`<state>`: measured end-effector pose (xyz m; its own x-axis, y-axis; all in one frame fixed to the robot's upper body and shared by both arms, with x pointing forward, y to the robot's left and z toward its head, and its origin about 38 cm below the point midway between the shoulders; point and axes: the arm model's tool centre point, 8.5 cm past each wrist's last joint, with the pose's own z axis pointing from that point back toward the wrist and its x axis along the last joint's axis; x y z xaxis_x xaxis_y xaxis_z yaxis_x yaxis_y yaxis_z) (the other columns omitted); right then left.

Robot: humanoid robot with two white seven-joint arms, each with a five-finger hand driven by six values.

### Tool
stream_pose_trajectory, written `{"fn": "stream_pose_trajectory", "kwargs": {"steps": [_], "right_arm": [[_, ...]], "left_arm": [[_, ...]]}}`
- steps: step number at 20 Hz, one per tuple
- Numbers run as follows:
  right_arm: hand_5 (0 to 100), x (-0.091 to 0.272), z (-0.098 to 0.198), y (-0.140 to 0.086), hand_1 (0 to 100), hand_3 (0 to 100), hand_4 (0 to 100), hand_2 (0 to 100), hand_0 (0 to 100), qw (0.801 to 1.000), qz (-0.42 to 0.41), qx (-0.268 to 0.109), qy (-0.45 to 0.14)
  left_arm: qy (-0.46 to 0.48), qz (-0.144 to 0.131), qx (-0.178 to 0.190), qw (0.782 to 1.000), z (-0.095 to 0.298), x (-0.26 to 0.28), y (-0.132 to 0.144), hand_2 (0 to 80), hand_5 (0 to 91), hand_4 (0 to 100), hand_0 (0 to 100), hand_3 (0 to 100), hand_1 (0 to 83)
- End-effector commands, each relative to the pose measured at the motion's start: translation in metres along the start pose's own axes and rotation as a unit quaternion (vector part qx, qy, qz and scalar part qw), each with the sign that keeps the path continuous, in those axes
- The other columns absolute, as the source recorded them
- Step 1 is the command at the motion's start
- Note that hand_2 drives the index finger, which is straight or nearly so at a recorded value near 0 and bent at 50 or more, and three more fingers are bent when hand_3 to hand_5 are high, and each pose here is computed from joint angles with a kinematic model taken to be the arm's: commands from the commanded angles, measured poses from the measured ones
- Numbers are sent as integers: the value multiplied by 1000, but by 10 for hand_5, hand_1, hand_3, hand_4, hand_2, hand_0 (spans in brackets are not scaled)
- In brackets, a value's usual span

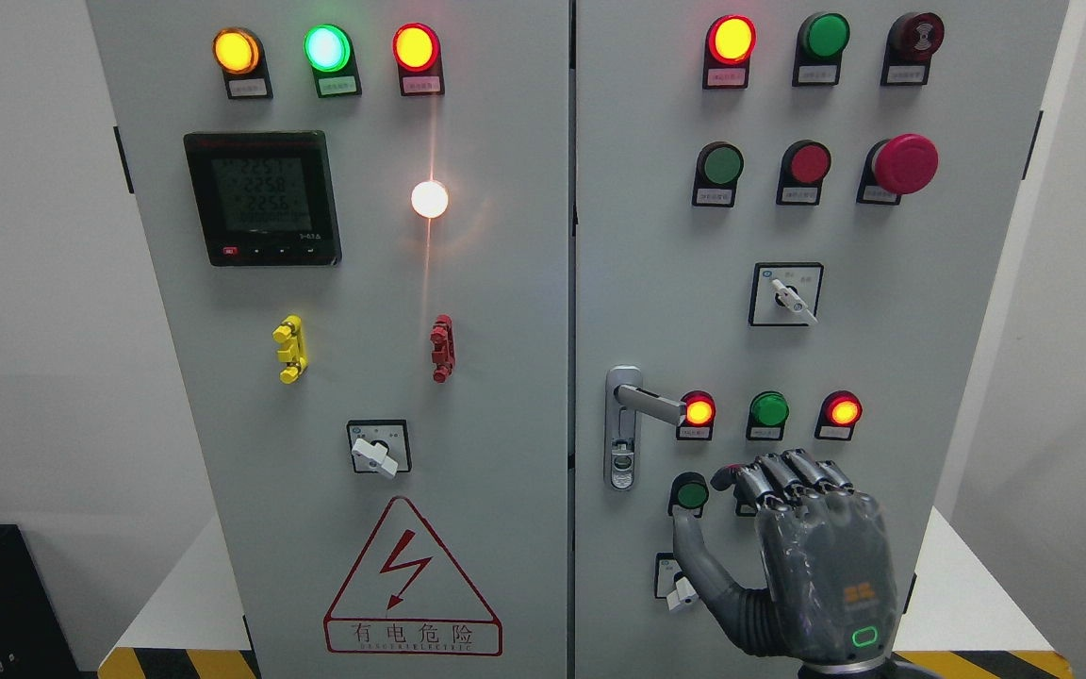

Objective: Release door handle
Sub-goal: 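Open the right hand fingers to release the door handle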

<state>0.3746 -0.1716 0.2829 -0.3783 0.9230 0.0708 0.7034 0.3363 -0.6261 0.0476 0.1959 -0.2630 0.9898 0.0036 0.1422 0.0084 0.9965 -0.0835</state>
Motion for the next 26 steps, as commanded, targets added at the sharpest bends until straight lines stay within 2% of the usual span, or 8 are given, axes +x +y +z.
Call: {"fn": "stream_pose_trajectory", "kwargs": {"steps": [1,3,6,8,13,16,19,26], "right_arm": [[321,-34,14,-17,322,430,385,327,470,999,0,-14,32],[275,-31,17,-19,320,310,294,226,471,1000,-21,-15,15],[207,-23,18,-22,292,242,218,151,478,998,-56,-20,-7],[118,-21,21,-26,246,190,160,113,482,998,-65,-21,-6],[42,-20,30,-29,179,145,126,111,485,995,-93,-21,2],[16,-22,32,-28,172,114,108,78,476,996,-94,-14,2],[8,-23,31,-27,172,108,99,73,470,994,-108,-2,4],[9,-23,25,-29,183,101,91,75,455,994,-108,-7,0]], "left_arm": [[-3,0,0,1000,0,1,0,0,0,0,120,0,556],[-3,0,0,1000,0,1,0,0,0,0,120,0,556],[-3,0,0,1000,0,1,0,0,0,0,120,0,556],[-3,0,0,1000,0,1,0,0,0,0,120,0,556],[-3,0,0,1000,0,1,0,0,0,0,120,0,556],[-3,0,0,1000,0,1,0,0,0,0,120,0,556],[-3,0,0,1000,0,1,0,0,0,0,120,0,556],[-3,0,0,1000,0,1,0,0,0,0,120,0,556]]}}
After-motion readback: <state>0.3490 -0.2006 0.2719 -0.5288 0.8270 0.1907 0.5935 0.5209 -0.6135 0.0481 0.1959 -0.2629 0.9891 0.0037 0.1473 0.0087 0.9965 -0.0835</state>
